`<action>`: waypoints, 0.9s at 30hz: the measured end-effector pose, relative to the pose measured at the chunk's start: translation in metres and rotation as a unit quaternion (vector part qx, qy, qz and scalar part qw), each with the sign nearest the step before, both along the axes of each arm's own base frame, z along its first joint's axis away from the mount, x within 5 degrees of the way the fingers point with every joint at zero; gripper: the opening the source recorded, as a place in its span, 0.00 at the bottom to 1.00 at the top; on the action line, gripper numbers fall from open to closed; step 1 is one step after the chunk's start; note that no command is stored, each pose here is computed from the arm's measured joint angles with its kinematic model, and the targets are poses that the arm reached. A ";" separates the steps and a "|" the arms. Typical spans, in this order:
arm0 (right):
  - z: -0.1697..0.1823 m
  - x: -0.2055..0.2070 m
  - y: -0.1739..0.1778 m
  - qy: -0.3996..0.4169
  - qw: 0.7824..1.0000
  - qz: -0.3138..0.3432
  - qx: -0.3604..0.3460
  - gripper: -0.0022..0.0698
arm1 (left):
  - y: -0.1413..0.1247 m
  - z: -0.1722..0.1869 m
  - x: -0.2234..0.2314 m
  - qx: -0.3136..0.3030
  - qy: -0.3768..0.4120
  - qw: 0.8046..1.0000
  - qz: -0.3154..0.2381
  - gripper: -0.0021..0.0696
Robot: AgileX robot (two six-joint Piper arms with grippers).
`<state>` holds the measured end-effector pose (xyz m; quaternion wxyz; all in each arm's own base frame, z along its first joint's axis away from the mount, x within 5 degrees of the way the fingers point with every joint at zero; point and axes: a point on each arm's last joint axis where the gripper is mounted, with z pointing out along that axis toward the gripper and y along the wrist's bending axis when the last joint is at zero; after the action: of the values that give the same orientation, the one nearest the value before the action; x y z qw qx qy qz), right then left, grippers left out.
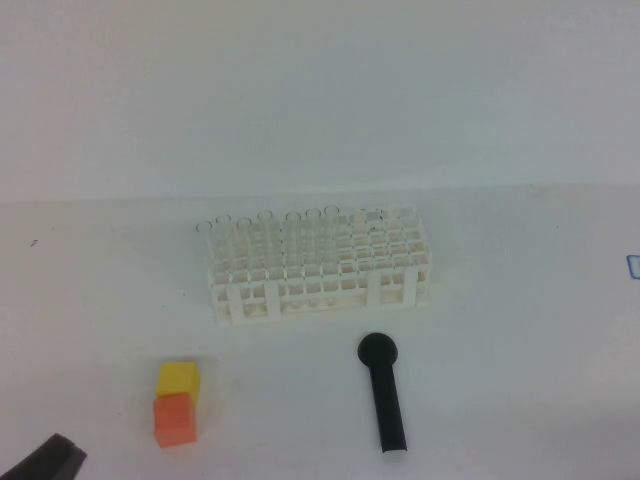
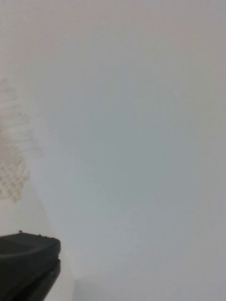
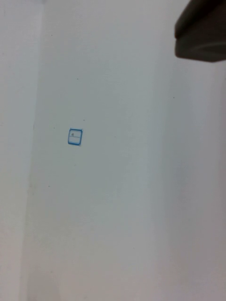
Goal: Place the test tubes
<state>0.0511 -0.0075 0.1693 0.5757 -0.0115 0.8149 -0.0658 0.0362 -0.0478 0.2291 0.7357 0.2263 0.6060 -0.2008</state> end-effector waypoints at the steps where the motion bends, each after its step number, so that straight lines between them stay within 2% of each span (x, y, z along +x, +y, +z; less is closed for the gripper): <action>1: 0.000 0.000 0.000 0.000 1.000 0.000 0.000 0.03 | 0.001 0.010 -0.002 0.030 -0.037 0.999 0.011 0.03; 4: 0.000 0.000 0.000 0.000 1.000 0.000 0.000 0.03 | 0.005 0.026 -0.004 0.053 -0.080 0.994 0.042 0.03; 6: 0.000 0.000 0.000 0.000 1.000 0.000 0.000 0.03 | 0.009 0.030 -0.003 0.026 -0.067 0.996 0.060 0.03; 7: 0.000 0.000 0.000 0.000 1.000 0.000 0.000 0.03 | 0.011 0.031 -0.002 -0.013 -0.039 0.997 0.067 0.03; 9: 0.000 0.000 0.000 0.000 1.000 0.000 0.000 0.03 | 0.015 0.026 0.001 -0.047 0.022 0.995 0.083 0.03; 10: 0.000 0.000 0.000 0.000 1.000 0.000 0.000 0.03 | 0.017 0.020 0.003 -0.036 0.052 0.993 0.097 0.03; 13: 0.000 0.000 0.000 0.000 1.000 0.000 0.000 0.03 | 0.023 0.005 0.006 -0.055 0.149 0.978 0.135 0.03; 17: 0.000 0.000 0.000 0.000 1.000 0.000 0.000 0.03 | 0.034 -0.013 0.008 -0.027 0.221 0.954 0.199 0.03; 20: 0.000 0.000 0.000 0.000 1.000 0.000 0.000 0.03 | 0.038 -0.026 0.012 0.008 0.213 0.951 0.223 0.03; 24: 0.000 0.000 0.000 0.000 1.000 0.000 0.000 0.03 | 0.039 -0.039 0.018 0.007 0.171 0.957 0.234 0.03; 27: 0.000 0.000 0.000 0.000 1.000 0.000 0.000 0.03 | 0.041 -0.032 0.019 0.021 0.132 0.961 0.242 0.03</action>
<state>0.0511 -0.0075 0.1693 0.5757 -0.0115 0.8149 -0.0658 0.0551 -0.0072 0.1967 0.6712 0.0598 0.7382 -0.0323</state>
